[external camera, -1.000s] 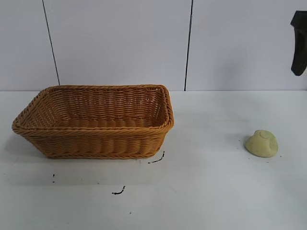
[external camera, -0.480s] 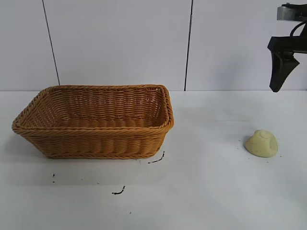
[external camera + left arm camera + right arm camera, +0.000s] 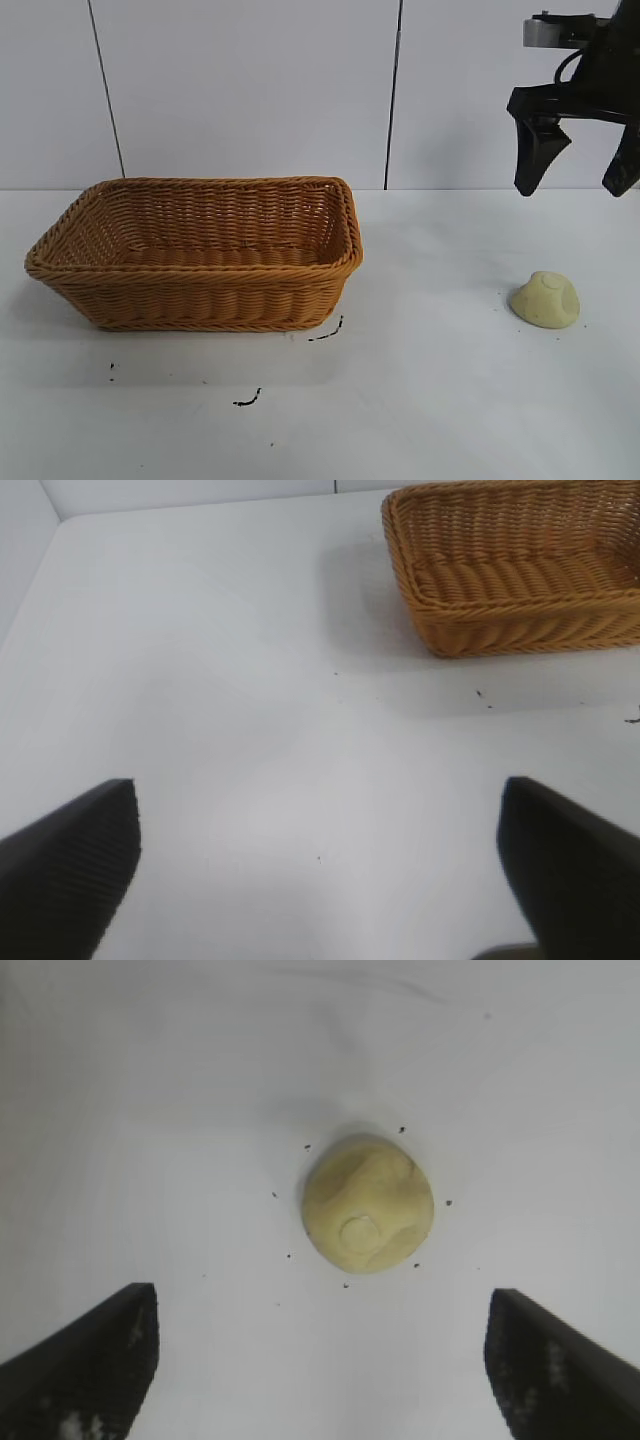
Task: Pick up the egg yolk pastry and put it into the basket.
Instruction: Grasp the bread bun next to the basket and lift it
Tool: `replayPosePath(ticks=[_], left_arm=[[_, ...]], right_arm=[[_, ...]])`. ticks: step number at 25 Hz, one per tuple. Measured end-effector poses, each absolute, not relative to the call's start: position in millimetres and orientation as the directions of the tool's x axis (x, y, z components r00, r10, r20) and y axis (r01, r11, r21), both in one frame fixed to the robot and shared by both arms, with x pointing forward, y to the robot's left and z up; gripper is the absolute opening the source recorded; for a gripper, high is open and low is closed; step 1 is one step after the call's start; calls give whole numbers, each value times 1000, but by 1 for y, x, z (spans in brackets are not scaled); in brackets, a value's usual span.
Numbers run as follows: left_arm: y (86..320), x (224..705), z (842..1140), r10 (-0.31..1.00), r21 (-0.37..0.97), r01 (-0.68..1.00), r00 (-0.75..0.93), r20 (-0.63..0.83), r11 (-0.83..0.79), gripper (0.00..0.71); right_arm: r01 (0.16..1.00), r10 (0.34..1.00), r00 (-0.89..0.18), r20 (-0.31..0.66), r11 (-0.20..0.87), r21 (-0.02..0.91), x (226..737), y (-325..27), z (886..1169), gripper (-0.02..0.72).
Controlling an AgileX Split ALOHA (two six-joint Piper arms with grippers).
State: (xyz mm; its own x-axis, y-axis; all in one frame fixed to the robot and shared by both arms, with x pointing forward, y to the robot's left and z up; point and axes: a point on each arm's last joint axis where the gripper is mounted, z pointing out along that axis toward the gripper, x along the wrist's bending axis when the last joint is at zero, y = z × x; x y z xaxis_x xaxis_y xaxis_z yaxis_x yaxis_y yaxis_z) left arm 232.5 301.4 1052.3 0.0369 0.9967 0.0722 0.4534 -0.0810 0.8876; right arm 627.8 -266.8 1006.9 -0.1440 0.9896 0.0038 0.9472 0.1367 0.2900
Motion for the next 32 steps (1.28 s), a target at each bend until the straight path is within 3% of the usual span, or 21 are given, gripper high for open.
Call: replayPosePath(ticks=[15,25,28,32], left_arm=[[301,233,1052,997,888,453,37,72,-81,697],[301,233,1052,997,888,453,37,72,-81,697],[301,233,1052,997,888,453,37,72,-81,697],[301,233,1052,997,888,453,37,72,-81,697]], right_arm=[[981,994,-111,-6,110,161,654,-267,904,635],[987,994,-111,-4,111,113,655,-267,881,630],[988,994,-111,-4,111,110,655,-267,880,567],[988,994,-110,-4,110,107,654,-267,880,384]])
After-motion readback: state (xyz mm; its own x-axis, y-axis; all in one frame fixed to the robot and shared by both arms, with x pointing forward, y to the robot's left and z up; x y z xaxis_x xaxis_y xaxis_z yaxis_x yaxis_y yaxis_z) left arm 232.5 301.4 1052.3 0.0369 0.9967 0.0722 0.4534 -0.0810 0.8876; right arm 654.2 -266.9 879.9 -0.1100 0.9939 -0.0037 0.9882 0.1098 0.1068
